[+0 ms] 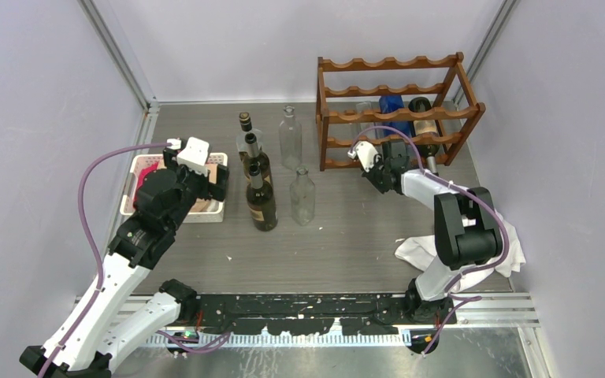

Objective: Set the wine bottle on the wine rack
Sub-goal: Pick up the wine bottle from the center of the board.

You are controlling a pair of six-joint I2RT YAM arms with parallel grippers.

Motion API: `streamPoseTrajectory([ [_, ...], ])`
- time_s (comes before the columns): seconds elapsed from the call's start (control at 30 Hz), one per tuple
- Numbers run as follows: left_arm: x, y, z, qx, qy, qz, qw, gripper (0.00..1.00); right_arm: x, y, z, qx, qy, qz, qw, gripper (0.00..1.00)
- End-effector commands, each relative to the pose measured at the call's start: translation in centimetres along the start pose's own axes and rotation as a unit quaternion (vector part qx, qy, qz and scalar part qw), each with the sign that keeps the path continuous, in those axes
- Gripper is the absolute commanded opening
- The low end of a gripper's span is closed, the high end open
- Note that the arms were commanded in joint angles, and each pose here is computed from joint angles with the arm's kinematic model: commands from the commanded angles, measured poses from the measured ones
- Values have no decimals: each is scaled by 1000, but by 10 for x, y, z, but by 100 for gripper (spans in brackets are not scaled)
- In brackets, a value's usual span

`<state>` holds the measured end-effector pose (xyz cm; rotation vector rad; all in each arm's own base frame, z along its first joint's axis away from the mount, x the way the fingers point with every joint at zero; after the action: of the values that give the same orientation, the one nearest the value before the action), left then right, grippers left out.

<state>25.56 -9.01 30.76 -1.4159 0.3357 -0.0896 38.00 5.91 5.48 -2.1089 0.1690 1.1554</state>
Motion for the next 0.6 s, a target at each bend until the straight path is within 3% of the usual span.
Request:
streamPoseTrajectory([
  [0.0,-1,-21,1,-4,2,-44,999,88,-11,-16,-9,-52,9,-41,998,1],
  [0.2,-1,-21,0,-4,5,-45,999,88,4,-13,-9,-93,13,-55,994,1],
  [0.57,0,-19,0,-2,5,-44,999,88,17,-23,-29,-98,88,-90,987,1],
])
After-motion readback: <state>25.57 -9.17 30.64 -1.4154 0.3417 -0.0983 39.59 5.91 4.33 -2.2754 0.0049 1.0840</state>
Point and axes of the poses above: each gripper's point midway between its finger pads, its own x axis out along the fingers, its own z axis along the line the jaws close on, y = z × x, the point moved 2 cm from there along -x, back along the fingers, and after that the axes turned 3 degrees about -x, right-handed, at the moved point
